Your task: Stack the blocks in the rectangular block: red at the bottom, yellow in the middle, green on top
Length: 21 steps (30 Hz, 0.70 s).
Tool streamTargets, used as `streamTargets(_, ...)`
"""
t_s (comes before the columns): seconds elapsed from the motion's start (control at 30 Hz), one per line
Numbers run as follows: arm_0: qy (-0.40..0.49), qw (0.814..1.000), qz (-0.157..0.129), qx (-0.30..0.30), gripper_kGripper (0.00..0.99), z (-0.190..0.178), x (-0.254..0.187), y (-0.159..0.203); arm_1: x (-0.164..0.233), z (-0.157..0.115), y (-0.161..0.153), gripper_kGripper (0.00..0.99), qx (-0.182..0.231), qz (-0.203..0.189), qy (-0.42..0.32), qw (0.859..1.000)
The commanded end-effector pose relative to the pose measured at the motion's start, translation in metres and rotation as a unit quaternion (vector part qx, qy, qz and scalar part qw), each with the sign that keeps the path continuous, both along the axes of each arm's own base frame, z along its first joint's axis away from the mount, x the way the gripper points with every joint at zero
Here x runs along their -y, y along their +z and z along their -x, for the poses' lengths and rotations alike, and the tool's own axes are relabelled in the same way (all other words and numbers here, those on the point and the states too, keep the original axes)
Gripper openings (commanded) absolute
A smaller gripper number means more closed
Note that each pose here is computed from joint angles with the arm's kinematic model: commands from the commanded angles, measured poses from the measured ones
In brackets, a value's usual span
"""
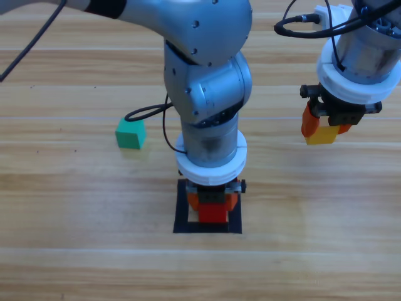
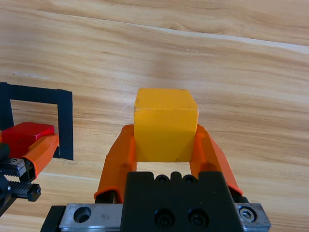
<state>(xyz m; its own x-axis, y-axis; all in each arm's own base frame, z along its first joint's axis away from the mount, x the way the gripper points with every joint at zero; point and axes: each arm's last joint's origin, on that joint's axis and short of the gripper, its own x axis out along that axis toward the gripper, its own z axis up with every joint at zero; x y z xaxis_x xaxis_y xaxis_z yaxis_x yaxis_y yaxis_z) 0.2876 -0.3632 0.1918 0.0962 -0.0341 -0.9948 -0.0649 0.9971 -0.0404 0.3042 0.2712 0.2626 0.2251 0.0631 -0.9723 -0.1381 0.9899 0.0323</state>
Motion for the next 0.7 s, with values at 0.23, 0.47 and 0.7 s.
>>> streamTargets(0.23, -0.004, 1.0, -0.02, -0.001, 0.0, 0.0012, 0.0105, -0.0226, 0.0127, -0.0009, -0.0039, 0.0, -0.012, 0.013, -0.011, 1.0)
streamTargets(0.47, -0.005, 1.0, -0.02, 0.003, 0.0, 0.0012, 0.01, -0.0232, 0.0124, -0.0013, -0.0041, 0.0, -0.012, 0.014, -0.01, 1.0)
streamTargets(0.7, -0.003, 1.0, -0.024, 0.005, 0.0, 0.0015, 0.0089, -0.0238, 0.0128, -0.0007, -0.0033, 0.0, -0.011, 0.013, -0.008, 1.0)
